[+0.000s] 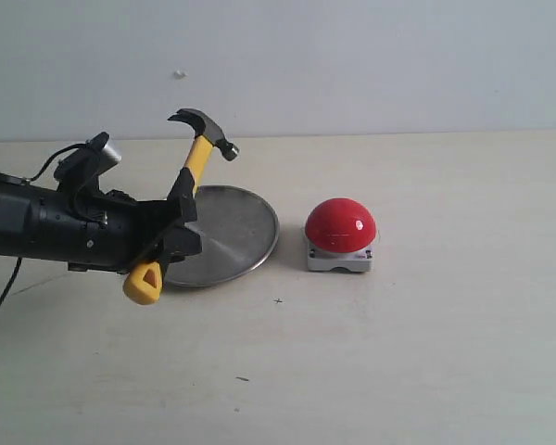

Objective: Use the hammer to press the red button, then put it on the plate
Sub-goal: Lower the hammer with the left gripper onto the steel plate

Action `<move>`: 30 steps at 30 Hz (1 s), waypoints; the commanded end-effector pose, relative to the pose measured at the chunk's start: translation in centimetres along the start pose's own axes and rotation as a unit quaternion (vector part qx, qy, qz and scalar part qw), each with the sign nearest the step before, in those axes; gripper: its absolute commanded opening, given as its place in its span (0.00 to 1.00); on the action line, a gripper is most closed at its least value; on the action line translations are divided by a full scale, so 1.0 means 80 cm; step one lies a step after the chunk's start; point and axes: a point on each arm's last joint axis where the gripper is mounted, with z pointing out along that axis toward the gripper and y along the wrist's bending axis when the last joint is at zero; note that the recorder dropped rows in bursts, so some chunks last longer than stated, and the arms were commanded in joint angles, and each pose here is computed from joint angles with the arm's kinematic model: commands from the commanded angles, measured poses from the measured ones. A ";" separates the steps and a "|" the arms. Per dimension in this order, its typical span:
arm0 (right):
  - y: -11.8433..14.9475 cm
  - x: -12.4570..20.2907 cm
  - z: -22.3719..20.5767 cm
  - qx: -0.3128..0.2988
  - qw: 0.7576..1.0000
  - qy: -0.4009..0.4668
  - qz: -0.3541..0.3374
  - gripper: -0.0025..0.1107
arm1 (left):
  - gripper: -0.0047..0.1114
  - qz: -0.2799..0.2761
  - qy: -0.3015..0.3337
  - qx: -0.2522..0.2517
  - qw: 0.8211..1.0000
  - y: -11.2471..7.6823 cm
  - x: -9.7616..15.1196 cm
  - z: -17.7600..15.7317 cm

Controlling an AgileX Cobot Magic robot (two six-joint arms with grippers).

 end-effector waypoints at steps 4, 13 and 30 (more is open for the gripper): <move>-0.001 0.001 0.000 0.001 1.000 -0.002 -0.008 0.02 | 0.04 -0.086 -0.020 0.041 0.995 -0.011 -0.025 -0.004; -0.001 0.001 0.000 0.001 1.000 -0.002 -0.008 0.02 | 0.04 -0.111 0.001 0.037 0.993 0.003 -0.032 0.035; -0.001 0.001 0.000 0.001 1.000 -0.002 -0.008 0.02 | 0.04 -0.125 0.016 -0.005 0.992 0.028 -0.021 0.059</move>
